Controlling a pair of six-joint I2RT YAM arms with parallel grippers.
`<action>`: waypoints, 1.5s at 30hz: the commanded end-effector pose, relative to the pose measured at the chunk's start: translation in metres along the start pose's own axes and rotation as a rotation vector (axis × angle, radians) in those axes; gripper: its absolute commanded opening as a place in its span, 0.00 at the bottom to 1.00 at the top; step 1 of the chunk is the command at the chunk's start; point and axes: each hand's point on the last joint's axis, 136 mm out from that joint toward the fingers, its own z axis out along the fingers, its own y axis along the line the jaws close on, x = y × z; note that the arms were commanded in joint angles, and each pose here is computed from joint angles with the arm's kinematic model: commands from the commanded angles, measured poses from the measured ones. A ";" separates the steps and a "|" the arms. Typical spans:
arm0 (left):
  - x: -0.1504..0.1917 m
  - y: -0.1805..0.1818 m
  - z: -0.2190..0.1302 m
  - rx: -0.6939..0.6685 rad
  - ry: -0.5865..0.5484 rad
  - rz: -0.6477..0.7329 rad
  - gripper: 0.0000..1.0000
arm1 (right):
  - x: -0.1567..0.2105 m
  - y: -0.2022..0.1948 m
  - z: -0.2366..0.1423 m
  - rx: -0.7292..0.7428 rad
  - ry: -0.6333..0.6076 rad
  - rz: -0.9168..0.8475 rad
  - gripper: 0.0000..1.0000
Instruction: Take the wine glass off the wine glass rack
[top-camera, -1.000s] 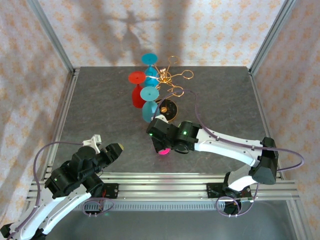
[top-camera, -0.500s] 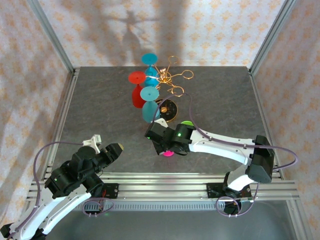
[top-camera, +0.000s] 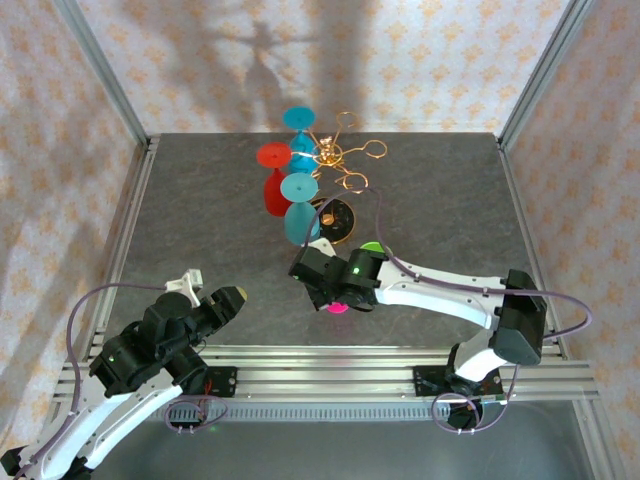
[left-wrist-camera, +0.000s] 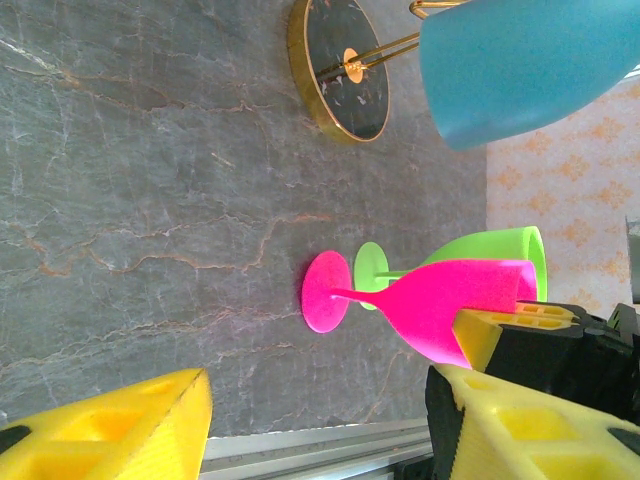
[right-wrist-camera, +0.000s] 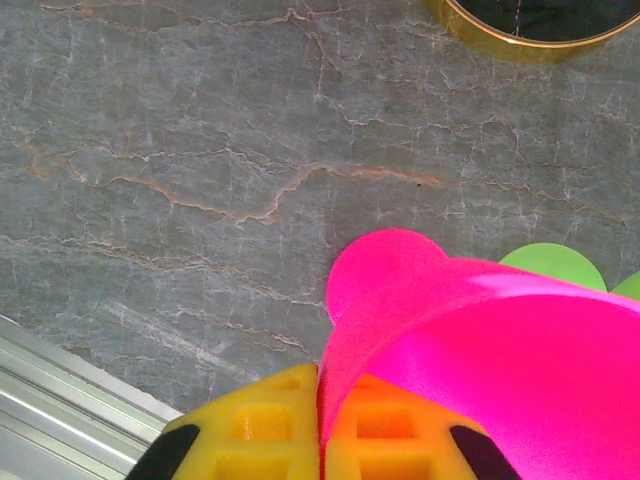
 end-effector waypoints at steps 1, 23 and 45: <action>-0.007 0.001 -0.004 -0.021 -0.034 0.008 0.59 | -0.004 -0.007 0.001 0.036 -0.023 0.010 0.10; -0.014 -0.014 -0.009 -0.006 -0.042 0.047 0.59 | -0.053 -0.015 -0.087 -0.032 -0.209 0.063 0.36; -0.079 -0.121 -0.025 0.002 -0.192 0.290 0.61 | -0.133 -0.054 -0.194 -0.633 -0.405 0.520 0.52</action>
